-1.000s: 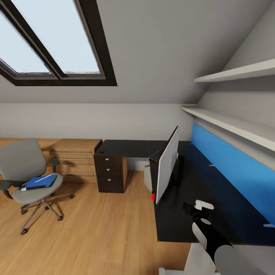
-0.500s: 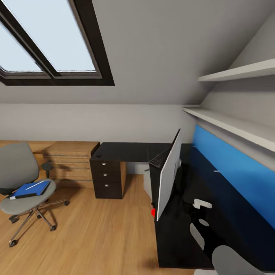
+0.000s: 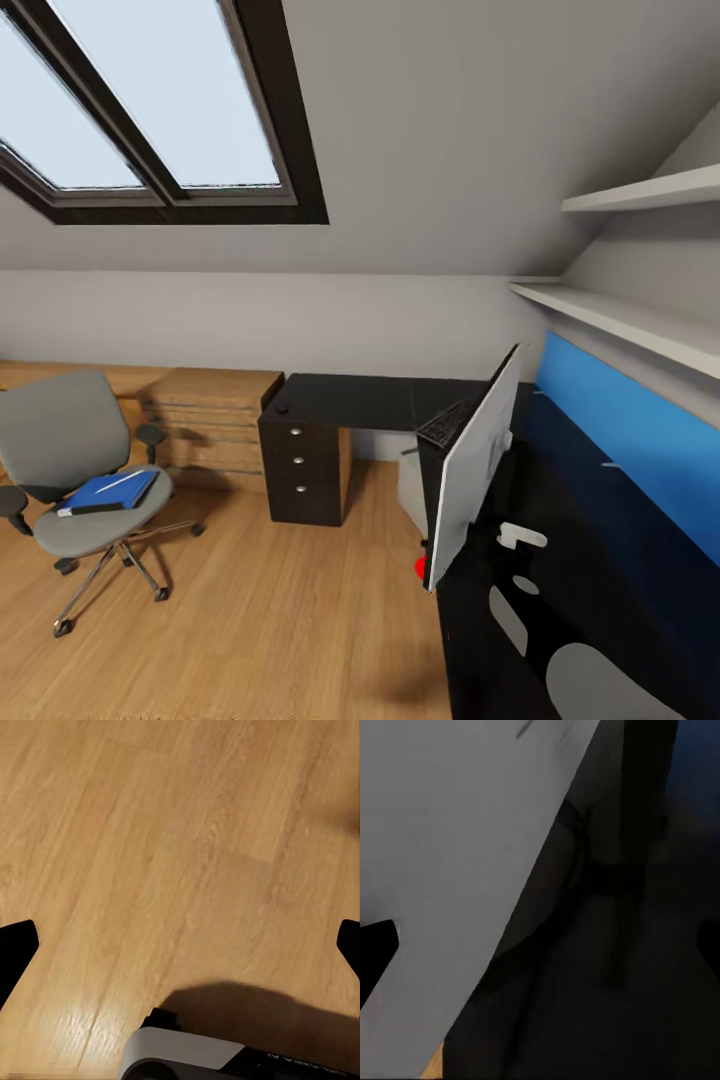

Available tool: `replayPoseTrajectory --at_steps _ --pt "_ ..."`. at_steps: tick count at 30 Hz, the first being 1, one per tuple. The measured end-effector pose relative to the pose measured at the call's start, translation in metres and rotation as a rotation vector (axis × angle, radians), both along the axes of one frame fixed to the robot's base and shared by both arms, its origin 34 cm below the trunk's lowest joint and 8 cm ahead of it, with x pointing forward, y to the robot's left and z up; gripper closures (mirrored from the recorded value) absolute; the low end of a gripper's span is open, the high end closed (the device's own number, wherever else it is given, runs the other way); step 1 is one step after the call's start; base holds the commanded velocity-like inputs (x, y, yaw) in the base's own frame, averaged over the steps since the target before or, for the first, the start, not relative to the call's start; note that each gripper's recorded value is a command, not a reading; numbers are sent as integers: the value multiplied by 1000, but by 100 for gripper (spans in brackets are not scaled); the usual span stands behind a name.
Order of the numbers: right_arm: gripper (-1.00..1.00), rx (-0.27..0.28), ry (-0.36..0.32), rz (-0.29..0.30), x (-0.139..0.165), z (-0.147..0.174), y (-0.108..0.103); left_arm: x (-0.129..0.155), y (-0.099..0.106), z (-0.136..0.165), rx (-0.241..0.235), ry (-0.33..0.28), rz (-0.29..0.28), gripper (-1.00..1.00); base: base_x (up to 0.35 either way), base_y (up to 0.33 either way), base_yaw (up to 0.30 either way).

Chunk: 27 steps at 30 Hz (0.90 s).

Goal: In the bedroom, organize the workspace by keeping the computer under the desk, ensuring the monitor is on the desk, placing the keyboard on the desk next to the monitor, placing the mouse on the desk next to the keyboard, moving the folder from the swivel chair onto the desk next to the mouse, stacking the notebook on top of the folder with the pen on top of the notebook, and positioning the swivel chair next to the desk.

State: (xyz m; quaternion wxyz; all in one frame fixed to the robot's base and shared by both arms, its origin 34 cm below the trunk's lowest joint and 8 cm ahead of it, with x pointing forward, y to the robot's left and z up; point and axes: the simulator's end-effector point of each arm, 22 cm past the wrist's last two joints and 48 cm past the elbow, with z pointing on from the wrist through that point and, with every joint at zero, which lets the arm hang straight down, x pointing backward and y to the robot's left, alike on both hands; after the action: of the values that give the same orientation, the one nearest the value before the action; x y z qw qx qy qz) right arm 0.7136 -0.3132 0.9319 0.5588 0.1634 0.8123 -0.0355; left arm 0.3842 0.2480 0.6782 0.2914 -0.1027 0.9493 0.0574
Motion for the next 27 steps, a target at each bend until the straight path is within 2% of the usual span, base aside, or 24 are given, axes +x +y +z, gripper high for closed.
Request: replayPoseTrajectory --at_steps 5,13,27 --pt "-100 0 0 0 -1 0 0 0 0 0 0 -1 0 -100 152 40 276" --pt "-100 -2 -30 -9 1 5 -2 0 0 0 0 0 0 -100 9 2 268" --pt "-100 -1 -33 -11 2 6 -3 0 0 0 1 0 2 -100 21 0 249"
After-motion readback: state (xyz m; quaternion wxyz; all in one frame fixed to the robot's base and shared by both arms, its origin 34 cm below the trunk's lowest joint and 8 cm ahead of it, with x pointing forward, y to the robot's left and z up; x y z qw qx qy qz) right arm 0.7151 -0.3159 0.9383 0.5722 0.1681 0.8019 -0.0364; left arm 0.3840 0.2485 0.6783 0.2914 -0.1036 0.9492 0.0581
